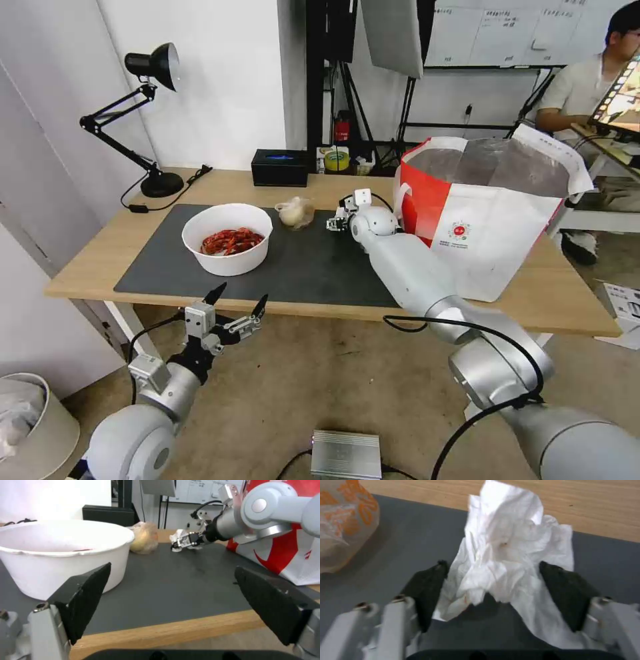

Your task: Pick up the trash from the table and place it into the takeout bag.

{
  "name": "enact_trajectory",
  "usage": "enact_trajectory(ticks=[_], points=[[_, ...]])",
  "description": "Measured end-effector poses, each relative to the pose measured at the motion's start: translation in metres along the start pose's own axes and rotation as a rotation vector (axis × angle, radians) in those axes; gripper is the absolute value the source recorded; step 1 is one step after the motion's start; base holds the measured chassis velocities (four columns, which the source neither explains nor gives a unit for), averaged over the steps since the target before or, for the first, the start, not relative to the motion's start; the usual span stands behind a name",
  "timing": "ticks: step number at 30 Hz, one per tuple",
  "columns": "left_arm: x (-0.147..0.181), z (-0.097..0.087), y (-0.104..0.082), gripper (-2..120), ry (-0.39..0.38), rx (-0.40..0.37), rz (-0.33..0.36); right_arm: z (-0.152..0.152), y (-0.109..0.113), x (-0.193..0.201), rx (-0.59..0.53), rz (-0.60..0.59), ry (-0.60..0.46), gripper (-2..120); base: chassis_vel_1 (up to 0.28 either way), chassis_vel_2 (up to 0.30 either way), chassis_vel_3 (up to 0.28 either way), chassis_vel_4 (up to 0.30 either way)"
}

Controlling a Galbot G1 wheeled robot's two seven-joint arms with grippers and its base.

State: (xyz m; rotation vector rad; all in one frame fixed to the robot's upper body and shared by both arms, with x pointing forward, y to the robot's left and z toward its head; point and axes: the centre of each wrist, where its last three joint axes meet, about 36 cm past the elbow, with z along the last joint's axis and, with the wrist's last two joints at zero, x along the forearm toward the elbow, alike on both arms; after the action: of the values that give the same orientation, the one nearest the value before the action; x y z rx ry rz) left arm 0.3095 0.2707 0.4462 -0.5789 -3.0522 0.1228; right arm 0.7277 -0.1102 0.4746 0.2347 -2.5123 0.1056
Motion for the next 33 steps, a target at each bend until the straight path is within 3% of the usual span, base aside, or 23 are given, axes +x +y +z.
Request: enact_trajectory(ticks=[19,33], points=[[0.0,0.003,-0.004,100,0.002,0.017,-0.002,0.004,0.002,0.006,-0.014,0.006,-0.016,0,0.0,0.0,0.0,0.0],[0.006,-0.001,-0.004,100,-0.003,0.015,-0.015,0.011,-0.005,0.068,-0.009,-0.021,-0.162,0,0.0,0.0,0.0,0.0]])
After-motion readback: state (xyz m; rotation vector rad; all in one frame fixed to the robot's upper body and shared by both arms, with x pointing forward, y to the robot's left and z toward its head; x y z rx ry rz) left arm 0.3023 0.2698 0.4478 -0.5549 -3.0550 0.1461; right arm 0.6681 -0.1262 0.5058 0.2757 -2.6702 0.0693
